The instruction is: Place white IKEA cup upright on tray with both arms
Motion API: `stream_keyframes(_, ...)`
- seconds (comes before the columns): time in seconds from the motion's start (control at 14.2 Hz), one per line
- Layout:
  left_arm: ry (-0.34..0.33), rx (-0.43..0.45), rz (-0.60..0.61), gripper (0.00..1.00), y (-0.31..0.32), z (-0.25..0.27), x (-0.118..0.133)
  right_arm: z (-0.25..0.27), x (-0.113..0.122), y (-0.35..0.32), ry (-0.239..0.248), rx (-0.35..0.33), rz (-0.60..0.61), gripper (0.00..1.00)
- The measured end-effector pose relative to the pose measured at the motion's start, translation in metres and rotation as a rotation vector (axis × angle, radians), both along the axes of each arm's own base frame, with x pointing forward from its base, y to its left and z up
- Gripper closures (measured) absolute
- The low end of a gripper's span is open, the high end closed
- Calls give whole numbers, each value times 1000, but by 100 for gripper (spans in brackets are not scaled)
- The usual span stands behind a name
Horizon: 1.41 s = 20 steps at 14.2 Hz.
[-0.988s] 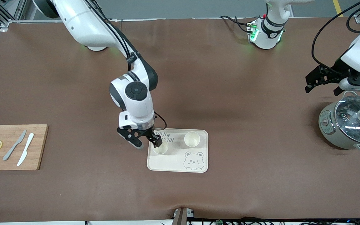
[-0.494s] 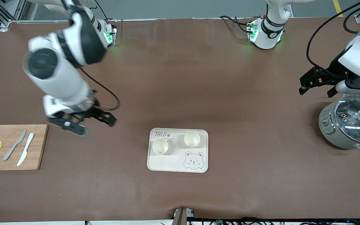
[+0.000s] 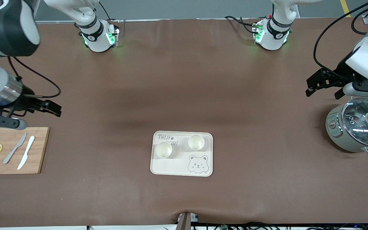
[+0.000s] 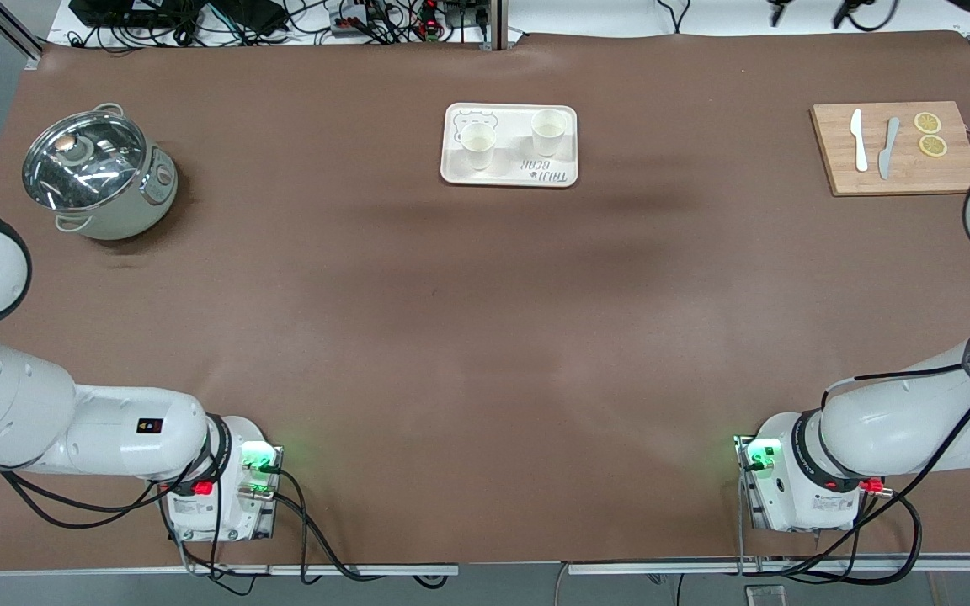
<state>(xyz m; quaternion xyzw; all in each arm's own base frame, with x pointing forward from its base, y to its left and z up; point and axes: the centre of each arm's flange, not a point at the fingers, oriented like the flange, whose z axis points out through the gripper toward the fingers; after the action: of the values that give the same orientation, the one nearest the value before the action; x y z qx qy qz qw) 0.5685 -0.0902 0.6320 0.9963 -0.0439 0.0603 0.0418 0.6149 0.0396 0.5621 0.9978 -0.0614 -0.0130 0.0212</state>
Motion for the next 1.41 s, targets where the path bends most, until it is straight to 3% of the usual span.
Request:
stream_keyframes(0.28,57,67,-61,0,7,-14,0,-15,-8,-63,3,4,21,0)
stream_keyframes(0.49,97,108,-96,0,11,-25,1,-40,-15,-70,-21,3,22,0)
stream_keyframes(1.41,128,110,-108,0,11,-41,8,-63,-34,-66,-19,3,30,0)
